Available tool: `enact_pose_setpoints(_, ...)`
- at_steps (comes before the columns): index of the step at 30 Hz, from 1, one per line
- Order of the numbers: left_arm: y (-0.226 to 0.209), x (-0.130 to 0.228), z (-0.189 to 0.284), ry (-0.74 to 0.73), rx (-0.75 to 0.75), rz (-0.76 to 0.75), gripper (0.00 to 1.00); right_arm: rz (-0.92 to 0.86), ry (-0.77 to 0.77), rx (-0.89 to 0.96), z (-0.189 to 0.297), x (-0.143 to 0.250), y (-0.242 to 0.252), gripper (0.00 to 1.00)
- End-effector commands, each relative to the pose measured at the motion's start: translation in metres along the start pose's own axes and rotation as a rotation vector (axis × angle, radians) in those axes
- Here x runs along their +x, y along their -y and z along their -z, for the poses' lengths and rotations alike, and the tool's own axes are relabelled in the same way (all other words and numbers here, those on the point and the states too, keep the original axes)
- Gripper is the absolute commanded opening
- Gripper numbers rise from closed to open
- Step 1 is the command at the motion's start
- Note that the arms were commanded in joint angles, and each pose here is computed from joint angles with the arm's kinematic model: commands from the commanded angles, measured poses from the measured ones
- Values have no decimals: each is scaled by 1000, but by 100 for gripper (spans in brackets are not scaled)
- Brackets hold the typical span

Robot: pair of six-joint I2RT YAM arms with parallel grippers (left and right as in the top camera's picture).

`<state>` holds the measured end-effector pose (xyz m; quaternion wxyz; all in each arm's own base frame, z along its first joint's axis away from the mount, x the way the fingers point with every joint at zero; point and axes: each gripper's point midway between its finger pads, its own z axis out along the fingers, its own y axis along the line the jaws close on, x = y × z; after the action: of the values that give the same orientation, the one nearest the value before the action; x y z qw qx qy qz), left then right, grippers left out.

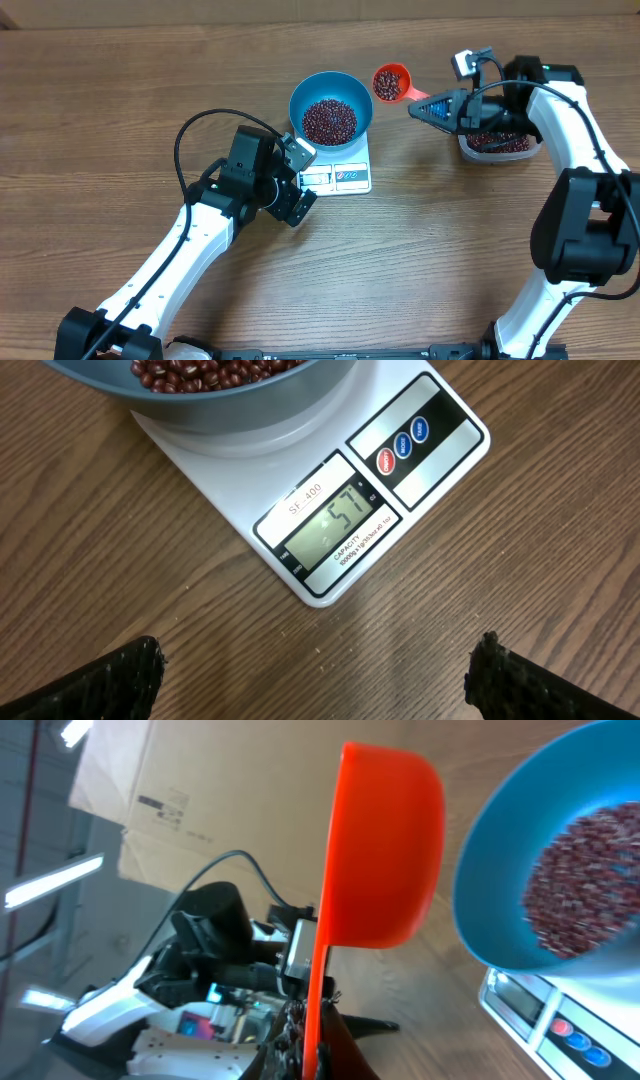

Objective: Scoop item into bowl and weigh 150g on scale
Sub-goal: 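Move the full scoop over the blue bowl with the right gripper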

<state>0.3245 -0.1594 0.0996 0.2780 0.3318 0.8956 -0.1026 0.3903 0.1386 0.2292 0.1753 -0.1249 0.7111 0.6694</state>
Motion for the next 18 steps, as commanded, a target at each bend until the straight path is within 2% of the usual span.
enact_pose_setpoints(1,3,5,-4,-13,16,9,100,-99,-26,-39,-17,-6,-3,4)
enact_pose_setpoints(9,3,5,-4,-13,16,9,100,-176,-78,337,-46,-15,61,4)
enact_pose_setpoints(13,3,5,-4,-13,16,9,100,-146,-99,501,-54,-10,84,4)
enact_pose_setpoints(18,3,5,-4,-13,16,9,100,-79,-127,615,-65,-10,92,4)
